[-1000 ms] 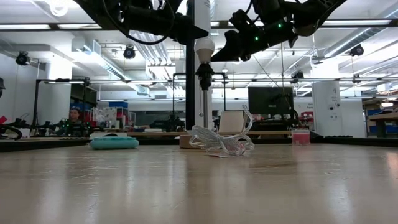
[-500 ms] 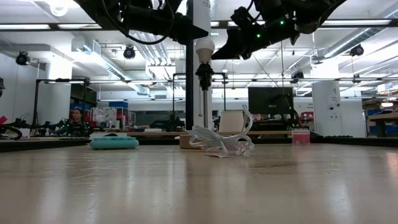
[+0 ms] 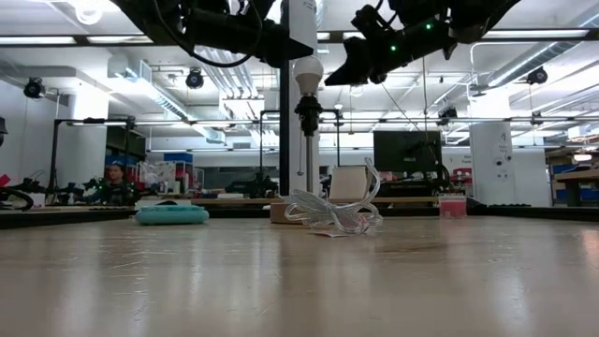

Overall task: Screw lightbulb
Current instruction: Insert the light bulb into the desk lamp

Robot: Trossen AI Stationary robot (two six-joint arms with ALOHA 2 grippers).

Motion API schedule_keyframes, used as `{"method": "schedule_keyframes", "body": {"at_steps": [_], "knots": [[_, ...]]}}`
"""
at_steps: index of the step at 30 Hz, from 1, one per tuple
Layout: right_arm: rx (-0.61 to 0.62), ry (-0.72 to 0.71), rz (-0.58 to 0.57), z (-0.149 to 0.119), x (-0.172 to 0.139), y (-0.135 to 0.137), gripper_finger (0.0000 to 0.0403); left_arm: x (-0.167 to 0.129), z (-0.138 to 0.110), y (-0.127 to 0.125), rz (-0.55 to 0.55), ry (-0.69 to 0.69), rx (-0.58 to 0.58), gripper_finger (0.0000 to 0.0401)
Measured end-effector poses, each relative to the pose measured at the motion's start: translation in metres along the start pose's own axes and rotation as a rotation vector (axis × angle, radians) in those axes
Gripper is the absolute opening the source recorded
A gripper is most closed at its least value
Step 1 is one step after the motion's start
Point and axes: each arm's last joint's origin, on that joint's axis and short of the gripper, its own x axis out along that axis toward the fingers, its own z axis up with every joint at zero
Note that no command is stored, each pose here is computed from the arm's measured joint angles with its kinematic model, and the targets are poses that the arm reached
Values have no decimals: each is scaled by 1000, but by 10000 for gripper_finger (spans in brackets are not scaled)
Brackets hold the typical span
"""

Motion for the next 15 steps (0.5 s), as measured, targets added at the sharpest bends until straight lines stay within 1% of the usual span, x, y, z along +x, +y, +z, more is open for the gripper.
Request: {"method": "schedule_keyframes", "body": {"at_steps": [2,7,10,15], "knots": [[3,-9,-6,-1,3,-1,1,0,0,0,0,0,0,0],[32,-10,34,-9,12,1,1,0,0,0,-5,-2,-8,0],[34,-23,32,-8,13,1,0,0,0,-1,-10,-4,-11,0],[44,-38,63,-7,13,2,0,0,0,-1,-18,-4,-11,0]]}}
